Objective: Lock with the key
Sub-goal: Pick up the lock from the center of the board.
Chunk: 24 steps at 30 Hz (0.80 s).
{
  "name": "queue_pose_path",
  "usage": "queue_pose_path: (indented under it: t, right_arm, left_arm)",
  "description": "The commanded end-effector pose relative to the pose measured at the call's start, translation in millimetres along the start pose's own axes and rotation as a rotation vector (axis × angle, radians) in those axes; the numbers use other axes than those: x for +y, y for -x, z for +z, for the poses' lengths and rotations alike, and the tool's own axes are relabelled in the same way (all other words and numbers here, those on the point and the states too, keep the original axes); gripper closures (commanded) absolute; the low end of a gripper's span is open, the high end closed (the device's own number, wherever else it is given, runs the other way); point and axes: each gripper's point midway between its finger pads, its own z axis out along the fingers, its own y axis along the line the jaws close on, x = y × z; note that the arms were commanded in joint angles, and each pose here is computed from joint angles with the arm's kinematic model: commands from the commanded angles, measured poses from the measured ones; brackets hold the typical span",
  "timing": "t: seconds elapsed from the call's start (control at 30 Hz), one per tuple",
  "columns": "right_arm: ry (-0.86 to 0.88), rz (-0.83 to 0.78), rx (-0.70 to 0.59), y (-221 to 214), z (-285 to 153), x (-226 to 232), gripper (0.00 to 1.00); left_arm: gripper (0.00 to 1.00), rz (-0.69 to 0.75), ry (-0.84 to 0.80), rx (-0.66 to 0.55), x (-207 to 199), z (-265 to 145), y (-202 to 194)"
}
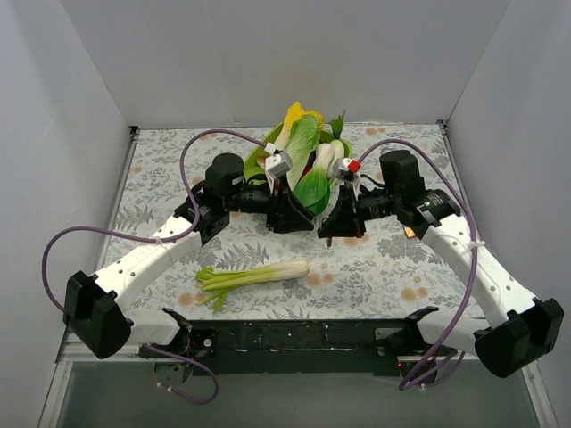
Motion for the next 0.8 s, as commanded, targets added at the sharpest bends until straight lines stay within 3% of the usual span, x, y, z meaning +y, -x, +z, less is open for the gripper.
queue_pose_path:
  t: [0.0, 0.53, 0.77]
  right_arm:
    - [0.052, -0.102, -0.011, 17, 4, 14, 0.99]
    - [0.029, -0.139, 0.008, 20, 13, 15, 0.99]
    - [0.033, -0.153, 0.003, 21, 12, 16, 0.99]
  left_arm:
    - [0.65, 0.054, -0.064, -0.017, -21, 10, 13]
    - [0.82, 0.064, -0.109, -0.020, -32, 22, 10]
    - [1.00, 0.048, -0.115, -0.012, -33, 22, 8]
